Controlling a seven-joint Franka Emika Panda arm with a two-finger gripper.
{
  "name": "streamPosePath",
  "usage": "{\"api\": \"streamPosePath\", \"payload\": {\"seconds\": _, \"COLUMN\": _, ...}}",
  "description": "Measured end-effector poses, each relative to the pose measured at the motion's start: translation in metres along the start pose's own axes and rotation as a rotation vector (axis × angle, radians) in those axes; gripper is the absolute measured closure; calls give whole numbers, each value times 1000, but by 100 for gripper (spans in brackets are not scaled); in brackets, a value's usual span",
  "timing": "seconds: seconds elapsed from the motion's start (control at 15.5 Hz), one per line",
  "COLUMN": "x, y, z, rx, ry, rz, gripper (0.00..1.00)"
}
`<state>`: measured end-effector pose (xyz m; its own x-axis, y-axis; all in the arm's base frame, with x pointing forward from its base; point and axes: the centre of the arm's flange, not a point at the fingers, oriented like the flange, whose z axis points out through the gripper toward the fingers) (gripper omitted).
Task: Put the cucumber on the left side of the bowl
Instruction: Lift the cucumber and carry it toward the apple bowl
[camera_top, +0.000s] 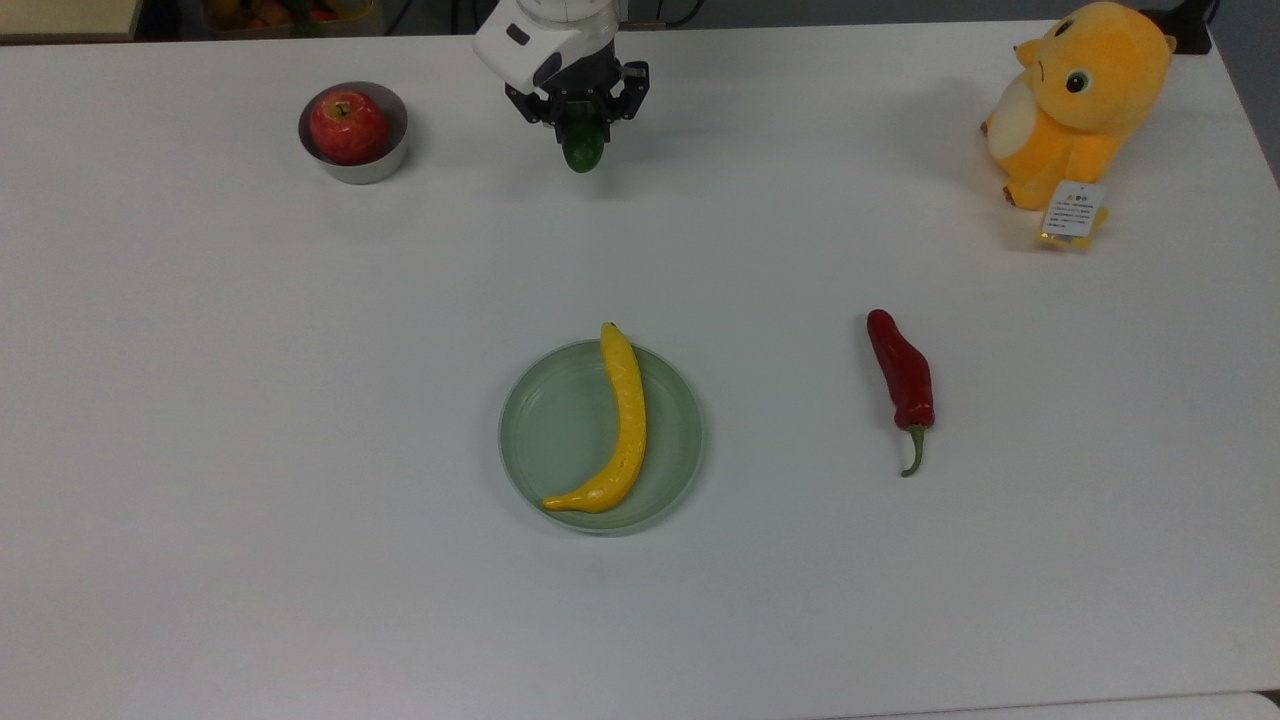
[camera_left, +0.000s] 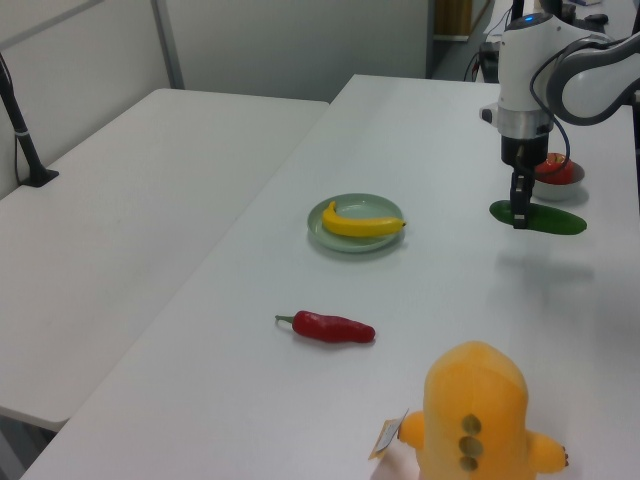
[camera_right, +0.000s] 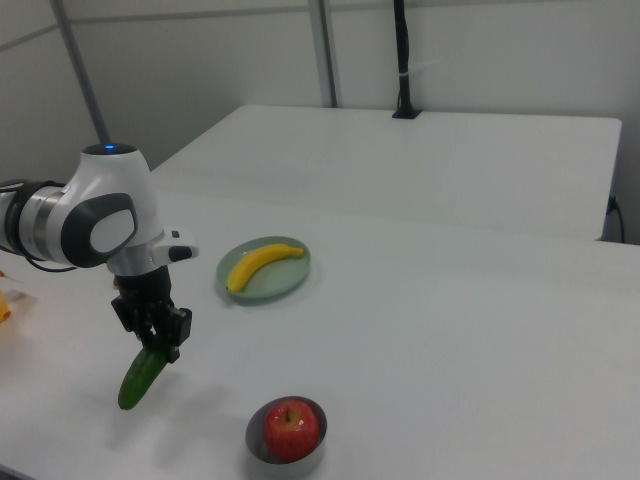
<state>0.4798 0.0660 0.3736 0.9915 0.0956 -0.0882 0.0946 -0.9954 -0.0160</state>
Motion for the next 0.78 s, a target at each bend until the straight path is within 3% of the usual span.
{"api": "streamPosePath", "payload": {"seconds": 0.78, "x": 0, "y": 44, "z": 2, "rx": -41, "ry": -6, "rz": 3, "gripper": 53}}
